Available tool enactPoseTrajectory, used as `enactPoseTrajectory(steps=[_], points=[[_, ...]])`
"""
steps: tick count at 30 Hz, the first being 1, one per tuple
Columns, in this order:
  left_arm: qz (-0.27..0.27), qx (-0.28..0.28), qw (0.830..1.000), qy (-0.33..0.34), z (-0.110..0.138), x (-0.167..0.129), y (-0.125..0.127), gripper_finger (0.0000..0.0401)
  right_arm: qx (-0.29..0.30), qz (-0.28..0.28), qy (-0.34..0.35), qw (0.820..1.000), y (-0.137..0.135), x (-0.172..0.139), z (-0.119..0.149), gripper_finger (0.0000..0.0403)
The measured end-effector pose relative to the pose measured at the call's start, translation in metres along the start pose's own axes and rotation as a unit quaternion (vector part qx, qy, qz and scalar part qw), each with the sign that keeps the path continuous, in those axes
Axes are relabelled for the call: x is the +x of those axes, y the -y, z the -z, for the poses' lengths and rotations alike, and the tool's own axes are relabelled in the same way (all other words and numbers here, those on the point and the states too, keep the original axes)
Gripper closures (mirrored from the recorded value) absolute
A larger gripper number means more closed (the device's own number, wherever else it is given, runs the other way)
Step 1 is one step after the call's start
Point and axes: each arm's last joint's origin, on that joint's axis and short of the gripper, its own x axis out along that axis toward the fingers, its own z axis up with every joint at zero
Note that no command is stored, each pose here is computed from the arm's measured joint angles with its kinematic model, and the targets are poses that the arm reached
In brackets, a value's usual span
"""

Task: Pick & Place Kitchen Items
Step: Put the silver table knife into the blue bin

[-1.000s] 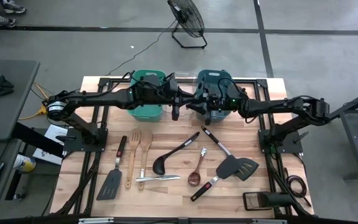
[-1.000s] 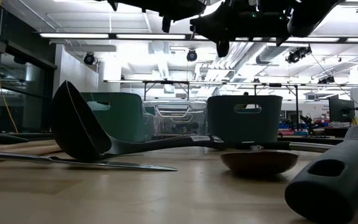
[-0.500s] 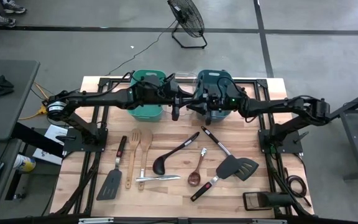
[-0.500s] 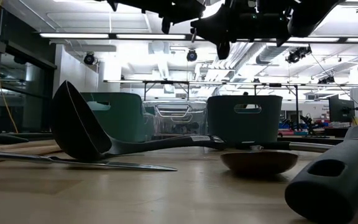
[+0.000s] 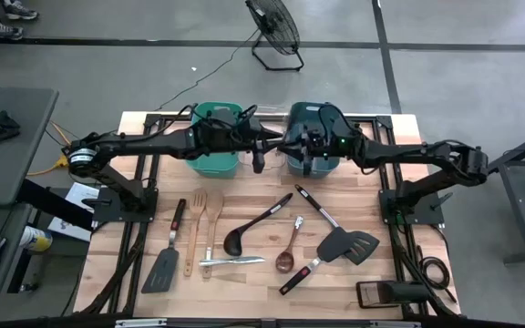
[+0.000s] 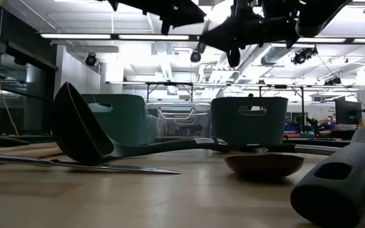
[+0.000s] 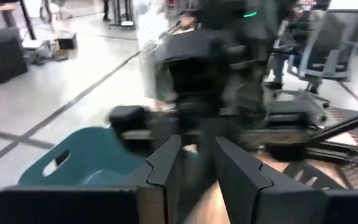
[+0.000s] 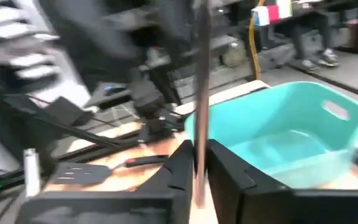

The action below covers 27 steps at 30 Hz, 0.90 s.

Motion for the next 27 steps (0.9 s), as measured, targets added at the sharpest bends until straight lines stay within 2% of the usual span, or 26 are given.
enactPoseTrajectory(steps=[3, 7, 14, 21, 27], points=[[0.007, 0.011, 1.000, 0.006, -0.001, 0.000, 0.001, 0.0300, 0.001, 0.002, -0.007, 1.000, 0.000, 0.000, 0.001, 0.0393], [-0.014, 0.011, 1.000, 0.003, -0.001, 0.000, -0.001, 0.0269, 0.005, 0.012, -0.016, 1.000, 0.001, 0.000, 0.003, 0.0390], [-0.048, 0.024, 0.999, -0.005, 0.000, -0.002, -0.003, 0.0232, 0.033, 0.118, -0.036, 0.992, 0.011, -0.008, 0.006, 0.0393], [-0.104, 0.027, 0.994, -0.028, -0.009, -0.022, -0.006, 0.0230, 0.103, 0.257, -0.085, 0.957, 0.024, -0.042, 0.004, 0.0393], [-0.115, 0.028, 0.991, -0.060, -0.019, -0.055, -0.005, 0.0230, 0.160, 0.308, -0.137, 0.928, 0.036, -0.063, 0.010, 0.0393]])
